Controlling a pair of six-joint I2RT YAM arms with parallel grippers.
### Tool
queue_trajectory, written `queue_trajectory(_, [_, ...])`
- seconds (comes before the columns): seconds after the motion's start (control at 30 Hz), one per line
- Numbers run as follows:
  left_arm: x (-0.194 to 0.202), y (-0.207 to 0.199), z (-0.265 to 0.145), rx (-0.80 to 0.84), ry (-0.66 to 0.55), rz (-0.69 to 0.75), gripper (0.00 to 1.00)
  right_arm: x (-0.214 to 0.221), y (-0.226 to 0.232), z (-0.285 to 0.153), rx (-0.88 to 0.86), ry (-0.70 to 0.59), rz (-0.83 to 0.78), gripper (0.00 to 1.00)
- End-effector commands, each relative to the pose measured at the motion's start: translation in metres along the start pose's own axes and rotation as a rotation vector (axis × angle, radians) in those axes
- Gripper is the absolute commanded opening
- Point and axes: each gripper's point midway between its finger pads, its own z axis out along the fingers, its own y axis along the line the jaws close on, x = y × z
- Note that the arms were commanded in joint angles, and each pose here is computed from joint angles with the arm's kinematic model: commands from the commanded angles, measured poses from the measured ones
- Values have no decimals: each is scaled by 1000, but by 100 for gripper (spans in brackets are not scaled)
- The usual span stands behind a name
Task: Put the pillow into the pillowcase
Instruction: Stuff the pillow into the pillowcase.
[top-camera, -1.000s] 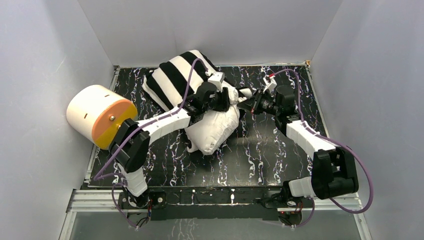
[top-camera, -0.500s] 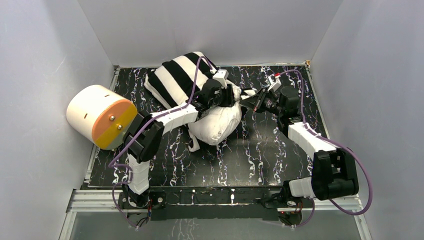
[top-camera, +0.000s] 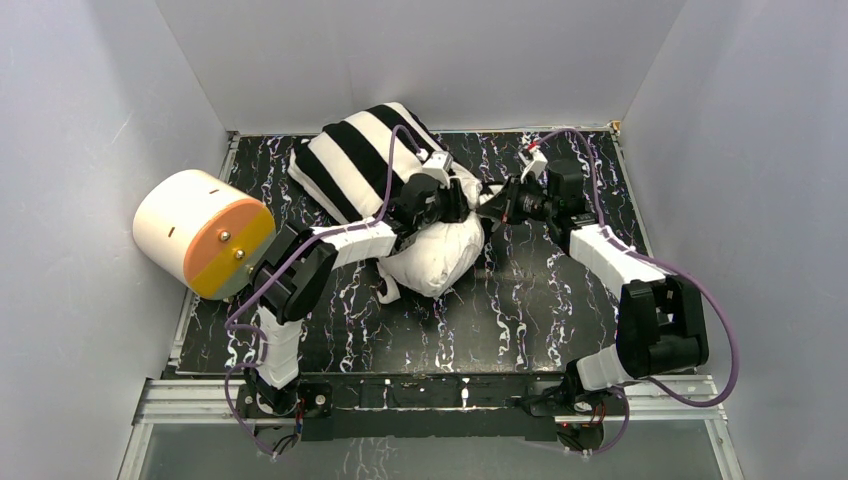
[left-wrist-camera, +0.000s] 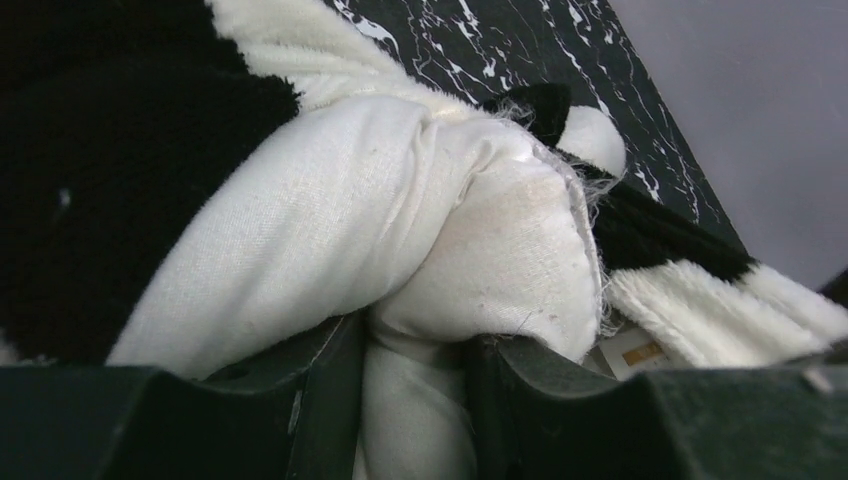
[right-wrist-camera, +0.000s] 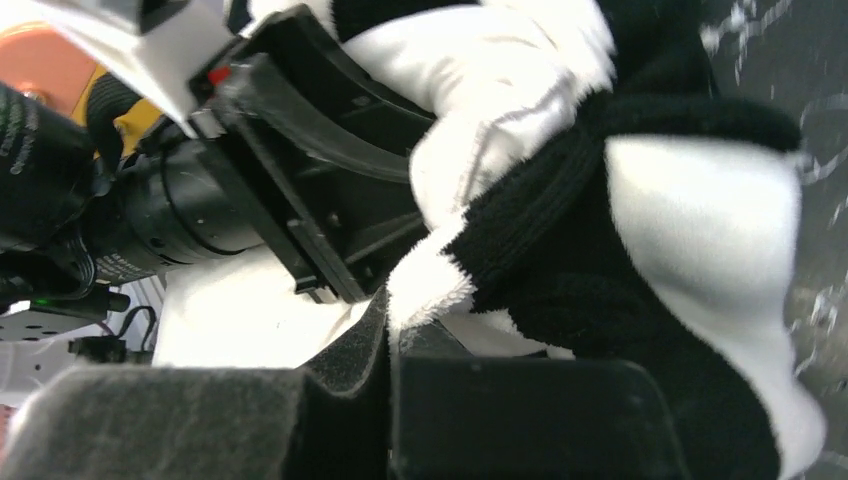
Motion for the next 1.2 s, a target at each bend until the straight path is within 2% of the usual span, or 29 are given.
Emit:
queue_trajectory(0.0, [216,146,-67,-416,596,-30,36,-5,23,-17,-23,-40,67,0])
queue_trajectory(0.13, [234,144,-72,-388,618,-80,35,42,-25,-26,173,9,108,9])
queue_trajectory(0.23, [238,145,-74,-390,614,-93,34,55,-38,-26,190,50,107,11])
queue_trajectory(0.33, [238,145,-77,-387,606,-95,35,63,-52,-25,242,86,105,19])
queue_trajectory(0.53, [235,143,-77,-382,595,-95,36,24,-44,-35,296,57,0,37])
queue_trajectory(0.73, [233,142,-75,-379,588,-100,37,-6,-42,-42,351,12,-78,46])
queue_trajectory(0.87, [231,139,-77,-376,577,-108,37,-7,-34,-30,276,22,-75,48])
queue_trajectory(1.17, [231,137,-77,-371,576,-105,37,-1,-61,1,317,70,-72,48])
